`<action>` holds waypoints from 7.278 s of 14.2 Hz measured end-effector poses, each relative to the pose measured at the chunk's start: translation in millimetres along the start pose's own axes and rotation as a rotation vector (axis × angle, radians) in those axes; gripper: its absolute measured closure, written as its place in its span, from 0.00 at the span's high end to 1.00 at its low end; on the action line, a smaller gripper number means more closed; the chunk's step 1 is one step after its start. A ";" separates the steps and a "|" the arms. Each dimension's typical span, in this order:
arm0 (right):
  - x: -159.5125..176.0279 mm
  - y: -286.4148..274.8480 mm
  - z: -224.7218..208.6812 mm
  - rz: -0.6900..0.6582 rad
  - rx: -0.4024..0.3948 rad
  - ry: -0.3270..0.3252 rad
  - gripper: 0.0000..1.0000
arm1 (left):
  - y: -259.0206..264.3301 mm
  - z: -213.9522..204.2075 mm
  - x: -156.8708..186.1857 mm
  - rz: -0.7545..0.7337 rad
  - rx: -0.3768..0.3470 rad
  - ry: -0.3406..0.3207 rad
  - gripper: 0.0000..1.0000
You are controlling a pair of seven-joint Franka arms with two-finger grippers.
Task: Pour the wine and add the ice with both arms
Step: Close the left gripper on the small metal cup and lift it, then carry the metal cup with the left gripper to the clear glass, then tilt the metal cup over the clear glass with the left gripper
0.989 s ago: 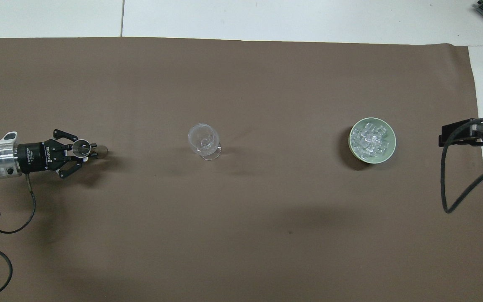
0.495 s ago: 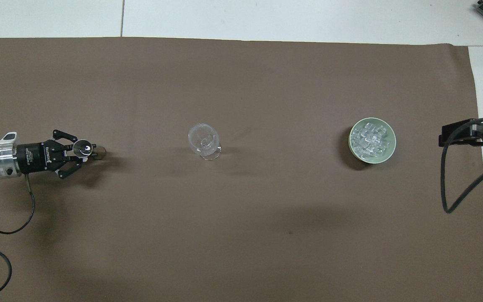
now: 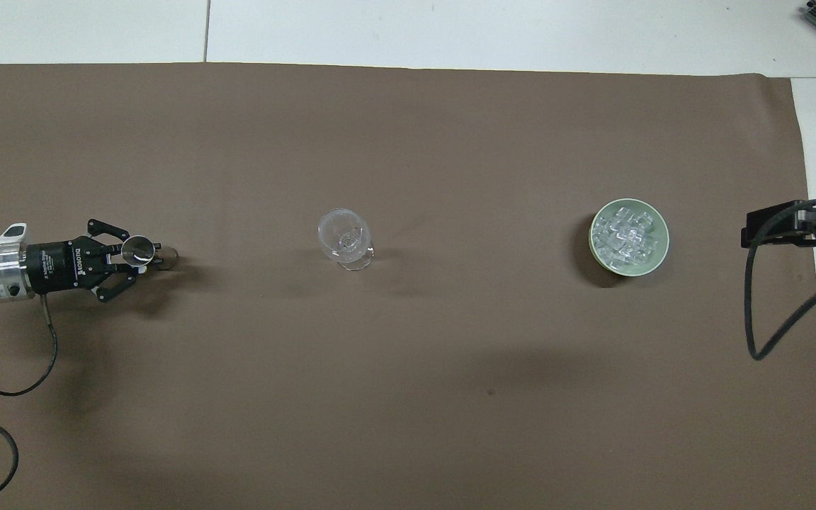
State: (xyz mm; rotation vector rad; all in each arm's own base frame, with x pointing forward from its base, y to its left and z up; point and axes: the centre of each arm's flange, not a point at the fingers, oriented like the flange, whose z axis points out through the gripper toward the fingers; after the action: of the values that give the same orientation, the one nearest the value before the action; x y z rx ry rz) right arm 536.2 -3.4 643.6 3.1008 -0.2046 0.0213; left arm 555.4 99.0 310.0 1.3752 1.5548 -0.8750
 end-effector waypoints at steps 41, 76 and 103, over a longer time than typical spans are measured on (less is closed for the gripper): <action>0.0 0.0 0.0 0.000 0.000 0.000 1.00 | -32.7 197.6 -231.7 0.027 0.015 0.331 0.23; -1.0 -10.3 -0.6 -0.019 0.000 0.004 1.00 | -51.5 233.5 -274.1 0.261 0.086 0.704 0.22; -0.5 -7.2 -0.2 -0.013 0.000 0.003 1.00 | -64.1 256.6 -296.9 0.369 0.070 0.906 0.22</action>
State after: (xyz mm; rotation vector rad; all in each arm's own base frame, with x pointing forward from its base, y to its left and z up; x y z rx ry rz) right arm 536.7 3.8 643.5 3.1017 -0.1843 0.0260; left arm 537.1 -258.6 482.9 2.1920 1.8010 -0.0415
